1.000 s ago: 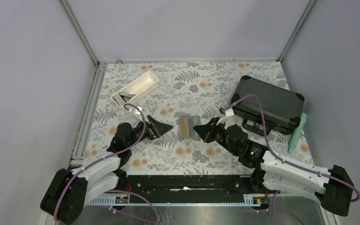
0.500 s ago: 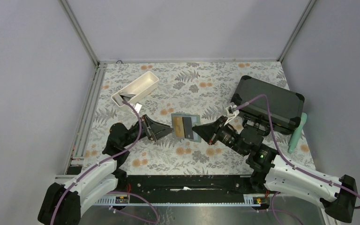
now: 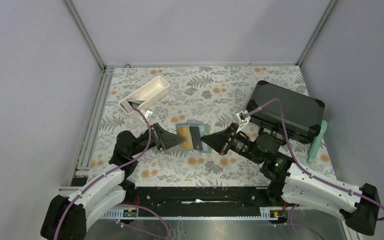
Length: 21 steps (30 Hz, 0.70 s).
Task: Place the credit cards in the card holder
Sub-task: Close the card holder at the center of the board.
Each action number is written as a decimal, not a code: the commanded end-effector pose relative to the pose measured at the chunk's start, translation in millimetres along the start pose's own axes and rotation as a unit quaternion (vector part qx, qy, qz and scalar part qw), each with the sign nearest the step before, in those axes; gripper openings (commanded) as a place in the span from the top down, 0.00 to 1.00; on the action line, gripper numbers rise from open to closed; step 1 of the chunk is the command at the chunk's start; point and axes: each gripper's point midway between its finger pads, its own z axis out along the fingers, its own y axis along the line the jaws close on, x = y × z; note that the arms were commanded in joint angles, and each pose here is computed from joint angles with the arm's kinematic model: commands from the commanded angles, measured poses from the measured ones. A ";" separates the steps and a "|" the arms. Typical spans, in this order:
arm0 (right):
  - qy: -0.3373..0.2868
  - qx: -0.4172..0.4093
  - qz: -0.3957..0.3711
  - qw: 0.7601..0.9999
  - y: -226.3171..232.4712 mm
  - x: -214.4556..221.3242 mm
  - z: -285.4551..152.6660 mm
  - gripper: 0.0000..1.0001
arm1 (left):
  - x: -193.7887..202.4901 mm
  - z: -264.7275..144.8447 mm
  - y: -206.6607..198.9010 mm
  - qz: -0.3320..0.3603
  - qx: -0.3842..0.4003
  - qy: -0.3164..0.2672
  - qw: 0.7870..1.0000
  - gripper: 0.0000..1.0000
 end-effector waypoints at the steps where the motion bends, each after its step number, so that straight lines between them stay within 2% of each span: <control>1: -0.032 -0.037 -0.012 0.999 25.4 -28.0 7.6 1.00 | -9.1 -1.1 -32.8 0.036 0.059 -0.002 0.998 0.69; 3: -0.027 -0.018 -0.021 0.999 16.9 -24.8 10.4 1.00 | -6.8 -2.6 -27.5 0.029 0.049 -0.004 0.998 0.87; 6: -0.016 0.000 -0.041 0.999 6.8 -19.5 14.8 1.00 | -6.3 -4.3 -21.0 0.023 0.033 -0.013 0.999 0.98; 10: 0.012 0.011 -0.062 0.998 -3.2 -6.5 24.6 0.95 | -11.8 -3.4 -10.6 0.003 -0.007 -0.028 1.000 1.00; 13: 0.034 -0.003 -0.066 0.997 -3.9 5.9 33.0 0.81 | -17.1 -1.0 2.3 -0.019 -0.057 -0.034 0.998 1.00; 16: 0.057 -0.007 -0.074 0.996 -7.7 17.3 41.0 0.73 | -19.6 -0.9 14.3 -0.049 -0.101 -0.037 0.993 1.00; 21: 0.087 0.010 -0.095 0.992 -22.7 33.5 50.2 0.60 | -24.8 1.6 16.0 -0.083 -0.115 -0.045 0.989 1.00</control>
